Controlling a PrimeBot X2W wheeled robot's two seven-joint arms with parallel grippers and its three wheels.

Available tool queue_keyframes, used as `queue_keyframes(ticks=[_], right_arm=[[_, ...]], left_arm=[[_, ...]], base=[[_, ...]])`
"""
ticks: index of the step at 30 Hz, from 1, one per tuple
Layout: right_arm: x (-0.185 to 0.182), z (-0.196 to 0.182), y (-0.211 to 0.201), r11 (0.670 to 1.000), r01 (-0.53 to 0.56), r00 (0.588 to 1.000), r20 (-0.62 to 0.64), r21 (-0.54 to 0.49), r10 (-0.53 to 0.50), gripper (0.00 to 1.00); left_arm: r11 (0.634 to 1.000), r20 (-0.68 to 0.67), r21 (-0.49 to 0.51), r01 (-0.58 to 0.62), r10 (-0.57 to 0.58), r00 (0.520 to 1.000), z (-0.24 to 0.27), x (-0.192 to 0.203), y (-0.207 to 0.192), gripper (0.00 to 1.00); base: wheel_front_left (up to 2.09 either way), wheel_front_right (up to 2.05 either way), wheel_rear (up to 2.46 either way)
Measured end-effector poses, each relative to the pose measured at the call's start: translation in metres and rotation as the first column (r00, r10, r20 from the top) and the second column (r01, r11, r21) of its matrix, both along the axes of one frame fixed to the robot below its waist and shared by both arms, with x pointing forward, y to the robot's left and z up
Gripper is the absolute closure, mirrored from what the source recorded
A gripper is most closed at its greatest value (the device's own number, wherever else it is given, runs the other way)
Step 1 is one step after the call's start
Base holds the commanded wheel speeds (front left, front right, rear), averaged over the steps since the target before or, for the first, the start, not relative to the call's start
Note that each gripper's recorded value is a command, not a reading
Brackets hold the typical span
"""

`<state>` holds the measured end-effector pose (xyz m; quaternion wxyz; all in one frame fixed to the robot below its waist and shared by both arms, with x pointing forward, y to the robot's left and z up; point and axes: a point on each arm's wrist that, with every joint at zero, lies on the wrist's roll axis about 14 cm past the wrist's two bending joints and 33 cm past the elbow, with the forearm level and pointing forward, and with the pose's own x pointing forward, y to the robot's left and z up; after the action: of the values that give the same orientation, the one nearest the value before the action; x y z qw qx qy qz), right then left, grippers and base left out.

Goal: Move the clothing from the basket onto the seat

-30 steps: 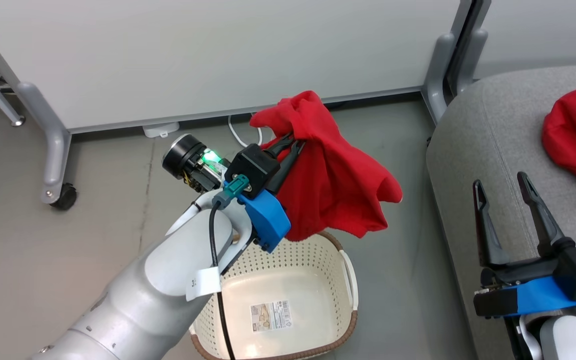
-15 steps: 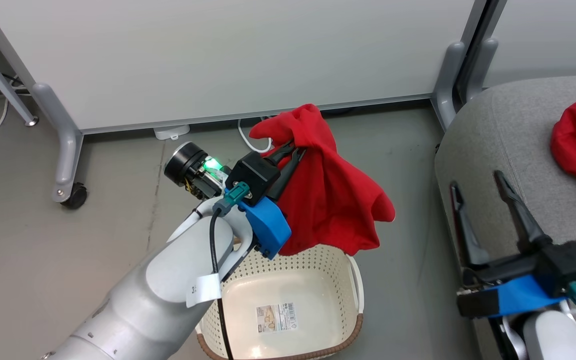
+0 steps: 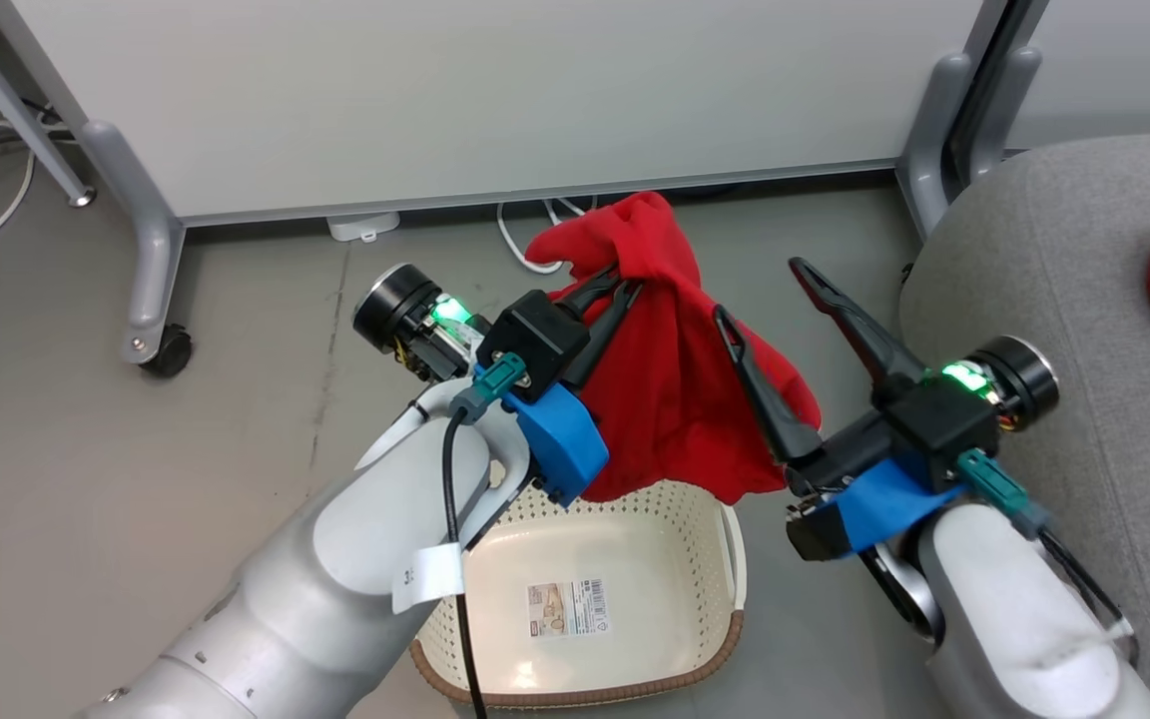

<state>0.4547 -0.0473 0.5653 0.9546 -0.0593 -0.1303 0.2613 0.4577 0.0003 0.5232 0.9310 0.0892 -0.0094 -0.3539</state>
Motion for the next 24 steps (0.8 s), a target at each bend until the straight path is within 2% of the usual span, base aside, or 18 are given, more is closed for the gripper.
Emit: queue_keyframes(ticks=[6, 12, 13, 14, 15, 24], right_arm=[[0.013, -0.028, 0.021, 0.996, -0.060, 0.996, -0.072, -0.070, 0.055, 0.00], [0.020, -0.061, 0.029, 0.989, -0.083, 0.984, -0.165, -0.125, 0.062, 0.00], [0.019, -0.067, 0.030, 0.988, -0.086, 0.981, -0.184, -0.130, 0.062, 0.08], [0.019, -0.073, 0.031, 0.987, -0.088, 0.978, -0.202, -0.131, 0.060, 0.82], [0.018, -0.075, 0.032, 0.988, -0.089, 0.976, -0.210, -0.130, 0.060, 1.00], [0.020, -0.070, 0.033, 0.991, -0.083, 0.975, -0.214, -0.107, 0.059, 1.00]], left_arm=[[1.000, 0.001, -0.004, 0.001, -0.001, 1.000, -0.001, 0.001, 0.000, 1.00], [1.000, 0.004, -0.012, -0.005, 0.005, 1.000, 0.001, 0.002, 0.001, 1.00], [1.000, 0.004, -0.014, -0.005, 0.005, 1.000, 0.001, 0.002, 0.002, 1.00], [1.000, 0.006, -0.014, -0.005, 0.005, 1.000, 0.002, 0.002, 0.002, 1.00], [1.000, 0.008, -0.014, -0.005, 0.005, 1.000, 0.002, 0.002, 0.002, 1.00], [1.000, 0.024, -0.020, -0.002, 0.003, 1.000, 0.009, 0.001, 0.001, 1.00]], base=[[0.00, 0.00, 0.00], [0.00, 0.00, 0.00], [0.00, 0.00, 0.00], [0.00, 0.00, 0.00], [0.00, 0.00, 0.00], [0.00, 0.00, 0.00]])
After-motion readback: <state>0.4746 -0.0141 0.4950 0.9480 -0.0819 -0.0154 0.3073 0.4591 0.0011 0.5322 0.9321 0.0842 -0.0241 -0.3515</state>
